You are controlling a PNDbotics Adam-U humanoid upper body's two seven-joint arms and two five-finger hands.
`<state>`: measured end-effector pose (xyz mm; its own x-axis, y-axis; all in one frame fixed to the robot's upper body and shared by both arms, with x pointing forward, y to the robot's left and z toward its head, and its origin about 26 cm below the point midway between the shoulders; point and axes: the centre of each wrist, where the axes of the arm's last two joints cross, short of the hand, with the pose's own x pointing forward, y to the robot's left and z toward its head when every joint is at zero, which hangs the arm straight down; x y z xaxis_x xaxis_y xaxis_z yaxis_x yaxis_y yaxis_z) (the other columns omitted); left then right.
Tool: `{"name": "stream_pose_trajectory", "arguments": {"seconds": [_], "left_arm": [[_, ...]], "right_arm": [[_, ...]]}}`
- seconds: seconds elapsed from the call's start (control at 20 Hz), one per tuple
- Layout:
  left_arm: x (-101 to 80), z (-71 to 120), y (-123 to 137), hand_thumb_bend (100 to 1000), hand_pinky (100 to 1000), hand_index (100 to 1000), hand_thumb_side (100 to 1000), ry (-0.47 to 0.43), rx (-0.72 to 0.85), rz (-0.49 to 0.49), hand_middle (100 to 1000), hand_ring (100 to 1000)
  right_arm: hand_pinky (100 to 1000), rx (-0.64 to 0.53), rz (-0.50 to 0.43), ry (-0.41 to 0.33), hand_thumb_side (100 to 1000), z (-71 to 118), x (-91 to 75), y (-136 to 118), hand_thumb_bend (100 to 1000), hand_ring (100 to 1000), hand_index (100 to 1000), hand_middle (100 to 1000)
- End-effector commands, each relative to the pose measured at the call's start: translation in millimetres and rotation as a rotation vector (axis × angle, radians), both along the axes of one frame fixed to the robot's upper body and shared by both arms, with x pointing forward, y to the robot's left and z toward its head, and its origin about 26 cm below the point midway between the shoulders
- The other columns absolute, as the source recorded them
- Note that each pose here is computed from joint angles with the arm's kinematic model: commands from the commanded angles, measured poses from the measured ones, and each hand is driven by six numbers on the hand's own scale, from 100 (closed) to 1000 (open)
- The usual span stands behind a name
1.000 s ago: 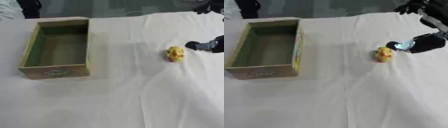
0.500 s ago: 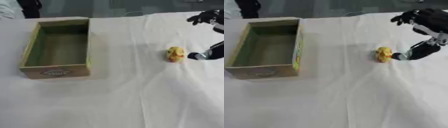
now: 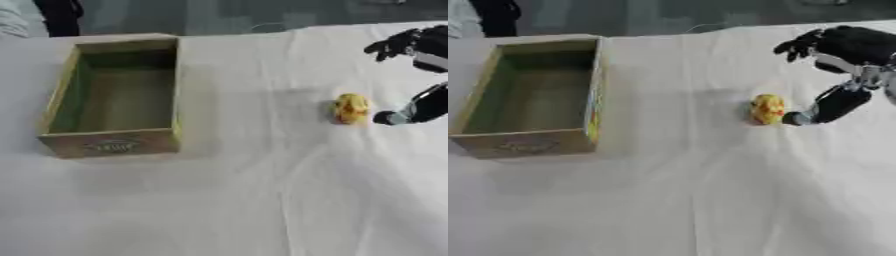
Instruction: Pick up objects on the table and place them in the box.
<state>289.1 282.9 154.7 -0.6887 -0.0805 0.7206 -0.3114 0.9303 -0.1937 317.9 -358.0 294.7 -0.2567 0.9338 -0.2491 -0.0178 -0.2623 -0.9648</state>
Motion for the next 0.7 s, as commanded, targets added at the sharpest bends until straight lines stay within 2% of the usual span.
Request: {"name": "stream_pose_trajectory", "arguments": {"seconds": [0.05, 0.3, 0.7], "left_arm": [[-2.2, 6.5, 0, 100, 453, 800, 964, -0.022, 0.015, -0.005, 493, 510], [-2.0, 6.4, -1, 100, 452, 800, 964, -0.021, 0.013, -0.009, 493, 509], [-1.7, 6.4, -2, 100, 453, 800, 965, -0.022, 0.011, -0.015, 493, 509]], "right_arm": [[779, -0.027, -0.048, -0.01, 380, 6.1, 4.4, -5, 574, 796, 955, 735], [780, -0.031, -0.091, 0.024, 386, -3.3, 16.3, -10, 587, 800, 964, 738], [771, -0.021, -0.138, 0.078, 391, -16.7, 34.5, -19, 600, 790, 929, 704]]}}
